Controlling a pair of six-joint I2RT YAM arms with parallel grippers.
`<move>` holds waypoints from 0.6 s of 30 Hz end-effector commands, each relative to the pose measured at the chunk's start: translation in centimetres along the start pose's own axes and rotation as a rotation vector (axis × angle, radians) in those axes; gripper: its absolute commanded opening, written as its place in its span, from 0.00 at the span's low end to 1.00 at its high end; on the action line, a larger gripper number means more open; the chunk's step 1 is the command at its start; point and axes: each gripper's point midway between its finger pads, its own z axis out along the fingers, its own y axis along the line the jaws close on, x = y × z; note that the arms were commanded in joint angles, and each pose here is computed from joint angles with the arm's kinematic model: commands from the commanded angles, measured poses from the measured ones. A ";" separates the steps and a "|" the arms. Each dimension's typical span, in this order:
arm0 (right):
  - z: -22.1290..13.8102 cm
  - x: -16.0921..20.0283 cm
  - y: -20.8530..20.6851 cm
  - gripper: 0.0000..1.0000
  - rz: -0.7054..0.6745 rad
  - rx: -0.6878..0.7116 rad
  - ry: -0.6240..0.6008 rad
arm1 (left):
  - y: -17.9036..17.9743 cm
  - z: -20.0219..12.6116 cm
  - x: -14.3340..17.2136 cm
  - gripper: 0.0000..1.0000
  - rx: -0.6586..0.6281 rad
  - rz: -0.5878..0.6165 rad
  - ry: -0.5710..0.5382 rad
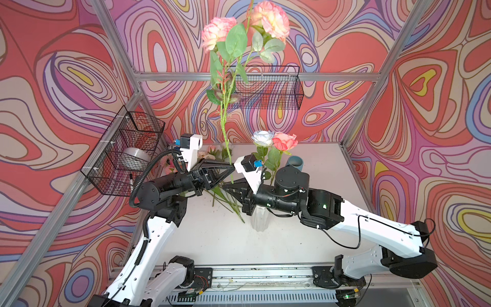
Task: Arrange flowers in a vase
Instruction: Place the flower in the vase.
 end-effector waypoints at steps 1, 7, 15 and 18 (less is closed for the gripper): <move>-1.7 -1.3 -0.7 0.00 -0.024 0.049 -0.069 | -0.9 0.0 -0.2 0.70 0.003 0.046 -0.005; -5.1 -1.1 -4.1 0.00 -0.092 0.242 -0.147 | 2.2 -1.4 0.3 0.90 -0.223 0.084 -0.071; -8.5 -2.3 -7.2 0.00 -0.204 0.445 -0.272 | 5.9 -5.7 2.1 0.94 -0.560 0.145 -0.169; -7.8 -1.5 -8.0 0.00 -0.243 0.497 -0.280 | 7.2 -6.3 3.2 0.94 -0.591 0.101 -0.166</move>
